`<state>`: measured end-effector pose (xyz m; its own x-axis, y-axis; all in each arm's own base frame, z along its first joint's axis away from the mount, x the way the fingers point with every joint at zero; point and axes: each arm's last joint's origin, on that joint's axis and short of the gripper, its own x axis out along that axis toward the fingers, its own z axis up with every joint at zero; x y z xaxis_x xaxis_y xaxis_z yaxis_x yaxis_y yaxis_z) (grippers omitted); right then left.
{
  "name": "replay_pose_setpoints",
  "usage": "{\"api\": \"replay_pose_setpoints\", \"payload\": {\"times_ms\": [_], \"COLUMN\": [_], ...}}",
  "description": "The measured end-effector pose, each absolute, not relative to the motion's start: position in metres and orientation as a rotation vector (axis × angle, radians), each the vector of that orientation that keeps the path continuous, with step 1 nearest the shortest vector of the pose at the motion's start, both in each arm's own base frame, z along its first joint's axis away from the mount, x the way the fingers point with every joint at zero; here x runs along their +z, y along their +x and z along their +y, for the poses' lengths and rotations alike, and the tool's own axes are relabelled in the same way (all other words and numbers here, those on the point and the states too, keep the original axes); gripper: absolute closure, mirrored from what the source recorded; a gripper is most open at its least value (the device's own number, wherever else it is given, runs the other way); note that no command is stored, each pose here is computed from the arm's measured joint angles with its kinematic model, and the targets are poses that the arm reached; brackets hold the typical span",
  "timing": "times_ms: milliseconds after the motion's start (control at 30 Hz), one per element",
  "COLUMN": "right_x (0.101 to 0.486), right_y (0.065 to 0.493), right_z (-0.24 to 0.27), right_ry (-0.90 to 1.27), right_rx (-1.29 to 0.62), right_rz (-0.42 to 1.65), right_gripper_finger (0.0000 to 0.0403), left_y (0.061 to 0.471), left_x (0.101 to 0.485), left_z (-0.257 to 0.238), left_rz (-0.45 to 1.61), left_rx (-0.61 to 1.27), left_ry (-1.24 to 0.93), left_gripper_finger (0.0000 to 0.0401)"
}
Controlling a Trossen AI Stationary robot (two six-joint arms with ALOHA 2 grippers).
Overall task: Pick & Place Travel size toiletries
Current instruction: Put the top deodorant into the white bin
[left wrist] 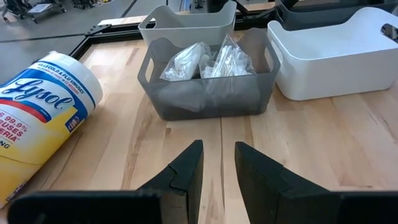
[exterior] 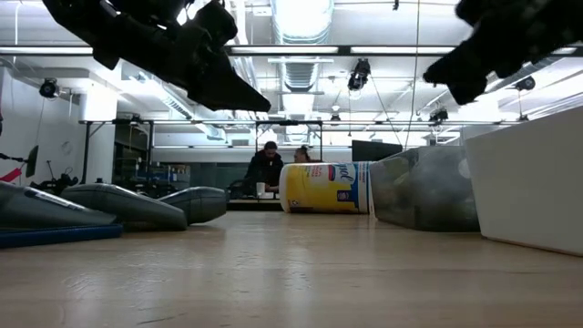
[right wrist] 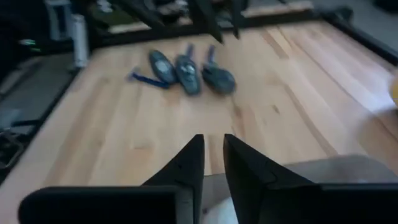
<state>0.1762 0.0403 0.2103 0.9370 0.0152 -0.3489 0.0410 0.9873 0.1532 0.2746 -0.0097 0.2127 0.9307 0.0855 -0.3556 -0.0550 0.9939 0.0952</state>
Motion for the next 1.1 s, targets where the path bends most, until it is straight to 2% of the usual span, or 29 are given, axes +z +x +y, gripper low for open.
{"api": "replay_pose_setpoints", "payload": {"times_ms": [367,567,900,1100], "right_x": [0.190,0.175,0.168,0.162], "right_y": [0.133,0.117,0.111,0.112], "right_z": [0.032,0.030,0.028,0.028], "right_ry": [0.115,0.091,-0.038,-0.016], "right_rx": [0.137,0.214,0.212,0.211], "right_rz": [0.040,-0.042,0.000,0.063], "right_gripper_finger": [0.0370,0.0369,0.0340,0.0320], "left_y": [0.274,0.271,0.250,0.242], "left_x": [0.212,0.207,0.190,0.183], "left_z": [-0.010,-0.018,-0.037,-0.045], "left_rz": [0.380,0.438,0.717,0.815], "left_rx": [0.063,0.012,-0.071,-0.071], "left_ry": [0.083,0.067,-0.005,-0.064], "left_gripper_finger": [0.0302,0.0302,0.0302,0.0302]}}
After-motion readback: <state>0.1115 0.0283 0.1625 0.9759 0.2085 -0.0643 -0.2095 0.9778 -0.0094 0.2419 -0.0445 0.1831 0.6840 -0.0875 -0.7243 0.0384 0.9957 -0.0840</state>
